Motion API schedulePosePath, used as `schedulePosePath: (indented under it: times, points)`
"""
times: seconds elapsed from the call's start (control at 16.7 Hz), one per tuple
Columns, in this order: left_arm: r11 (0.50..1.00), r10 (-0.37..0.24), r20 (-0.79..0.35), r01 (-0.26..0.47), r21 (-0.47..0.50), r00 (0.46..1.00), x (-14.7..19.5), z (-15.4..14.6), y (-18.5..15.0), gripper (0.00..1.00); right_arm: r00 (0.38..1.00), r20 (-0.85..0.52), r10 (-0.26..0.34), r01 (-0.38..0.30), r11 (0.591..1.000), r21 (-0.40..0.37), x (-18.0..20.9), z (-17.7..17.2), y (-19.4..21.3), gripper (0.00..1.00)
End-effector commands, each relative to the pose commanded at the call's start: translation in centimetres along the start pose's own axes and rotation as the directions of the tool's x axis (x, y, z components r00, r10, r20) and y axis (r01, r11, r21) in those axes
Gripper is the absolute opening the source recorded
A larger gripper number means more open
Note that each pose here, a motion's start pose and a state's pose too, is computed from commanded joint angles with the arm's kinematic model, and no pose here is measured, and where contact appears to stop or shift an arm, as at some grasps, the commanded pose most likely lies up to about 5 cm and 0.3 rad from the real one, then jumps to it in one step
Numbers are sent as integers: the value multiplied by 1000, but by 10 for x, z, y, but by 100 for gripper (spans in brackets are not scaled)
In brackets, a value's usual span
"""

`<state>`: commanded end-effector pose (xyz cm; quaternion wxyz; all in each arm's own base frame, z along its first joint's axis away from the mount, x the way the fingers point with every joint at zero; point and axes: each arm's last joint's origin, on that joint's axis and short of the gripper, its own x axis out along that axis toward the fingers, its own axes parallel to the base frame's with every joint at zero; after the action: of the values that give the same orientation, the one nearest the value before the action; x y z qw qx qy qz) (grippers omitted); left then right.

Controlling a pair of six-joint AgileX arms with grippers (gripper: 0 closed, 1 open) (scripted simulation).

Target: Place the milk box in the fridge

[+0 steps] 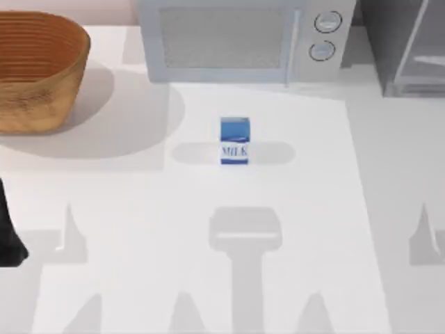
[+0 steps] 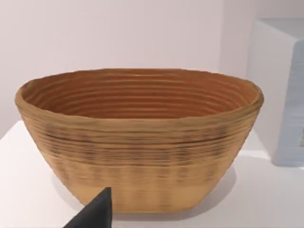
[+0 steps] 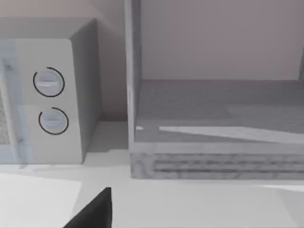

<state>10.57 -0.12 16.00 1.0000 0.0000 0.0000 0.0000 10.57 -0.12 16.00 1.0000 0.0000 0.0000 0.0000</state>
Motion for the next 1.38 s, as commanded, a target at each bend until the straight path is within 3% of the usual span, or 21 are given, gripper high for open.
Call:
schedulePosePath:
  times: [0.36, 0.78, 1.08, 1.38]
  points:
    - [1000, 0, 0, 0, 0, 1000, 0, 0, 0, 100, 1000, -31, 1, -1, 1000, -2, 4, 7, 3, 100]
    - [1000, 0, 0, 0, 0, 1000, 0, 0, 0, 100, 994, -110, 1, 0, 1000, 14, 46, 51, 27, 100]
    - [1000, 0, 0, 0, 0, 1000, 0, 0, 0, 100, 989, -151, 0, 4, 1000, 27, 111, 69, 78, 100]
    - [1000, 0, 0, 0, 0, 1000, 0, 0, 0, 100, 984, -180, -2, 7, 1000, 27, 173, 39, 166, 100]
